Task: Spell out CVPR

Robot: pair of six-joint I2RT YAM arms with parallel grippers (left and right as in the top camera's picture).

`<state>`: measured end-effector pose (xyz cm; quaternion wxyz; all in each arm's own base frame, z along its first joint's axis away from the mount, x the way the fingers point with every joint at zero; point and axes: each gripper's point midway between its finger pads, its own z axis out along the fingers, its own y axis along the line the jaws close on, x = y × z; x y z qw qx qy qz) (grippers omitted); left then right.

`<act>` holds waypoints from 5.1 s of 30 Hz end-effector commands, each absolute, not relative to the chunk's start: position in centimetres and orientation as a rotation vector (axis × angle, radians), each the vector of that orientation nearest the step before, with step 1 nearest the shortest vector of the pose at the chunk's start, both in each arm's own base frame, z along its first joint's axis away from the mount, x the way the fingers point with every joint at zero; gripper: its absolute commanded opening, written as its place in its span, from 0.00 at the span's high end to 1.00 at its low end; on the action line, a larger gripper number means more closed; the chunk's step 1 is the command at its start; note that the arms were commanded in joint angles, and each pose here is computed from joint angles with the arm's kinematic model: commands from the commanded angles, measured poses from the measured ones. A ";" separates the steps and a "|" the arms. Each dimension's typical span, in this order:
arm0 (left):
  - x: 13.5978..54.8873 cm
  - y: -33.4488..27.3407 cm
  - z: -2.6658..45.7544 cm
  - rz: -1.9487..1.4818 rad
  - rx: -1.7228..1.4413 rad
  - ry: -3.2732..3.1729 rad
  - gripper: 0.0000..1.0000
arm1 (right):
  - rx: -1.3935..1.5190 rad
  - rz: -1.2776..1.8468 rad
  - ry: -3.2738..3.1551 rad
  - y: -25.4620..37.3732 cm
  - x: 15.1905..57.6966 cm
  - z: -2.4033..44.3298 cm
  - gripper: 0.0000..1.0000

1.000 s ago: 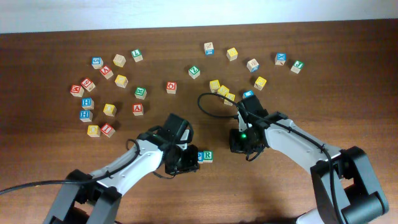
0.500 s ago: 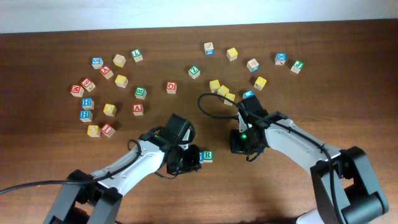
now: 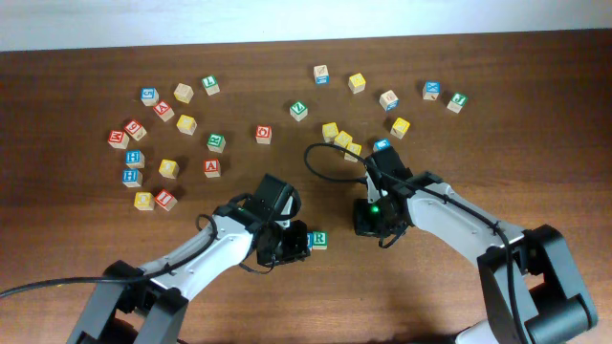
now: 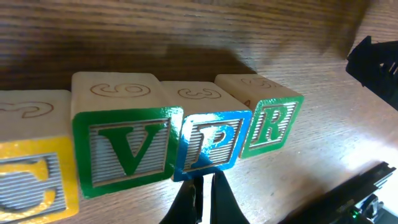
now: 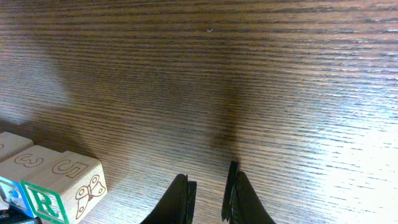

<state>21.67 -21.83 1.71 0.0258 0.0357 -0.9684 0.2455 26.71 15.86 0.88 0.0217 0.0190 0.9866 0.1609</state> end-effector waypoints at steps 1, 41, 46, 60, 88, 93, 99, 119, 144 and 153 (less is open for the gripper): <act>22.0 -21.7 1.4 0.730 0.131 -3.008 1.00 | 0.059 0.502 3.065 15.8 26.6 0.7 0.89; 28.8 -7.0 7.5 0.632 0.652 -3.259 1.00 | 0.071 0.346 3.026 14.7 28.9 5.9 0.96; 29.2 -3.5 7.1 0.498 0.814 -3.275 1.00 | -0.093 0.498 3.043 18.6 27.8 9.4 0.96; 26.8 3.5 6.3 0.360 1.208 -3.103 1.00 | -0.547 0.355 3.065 28.1 20.5 5.4 0.96; 26.4 4.8 6.2 0.318 1.247 -3.093 1.00 | -0.583 0.143 2.993 29.0 23.1 4.4 0.96; 26.4 4.8 6.2 0.318 1.247 -3.093 1.00 | -0.598 0.150 3.052 29.1 22.3 3.0 0.96; 26.4 4.8 6.2 0.318 1.247 -3.093 1.00 | -0.596 0.130 3.082 28.6 21.7 2.9 0.96; 26.4 4.8 6.2 0.318 1.247 -3.093 1.00 | -0.575 0.211 3.156 28.6 19.9 1.4 0.96; 26.4 4.8 6.2 0.317 1.245 -3.090 1.00 | -0.583 0.174 3.203 28.4 19.5 5.1 0.96; 26.4 2.7 6.2 0.333 1.031 -3.153 1.00 | -0.568 0.334 3.258 28.0 20.9 7.6 0.96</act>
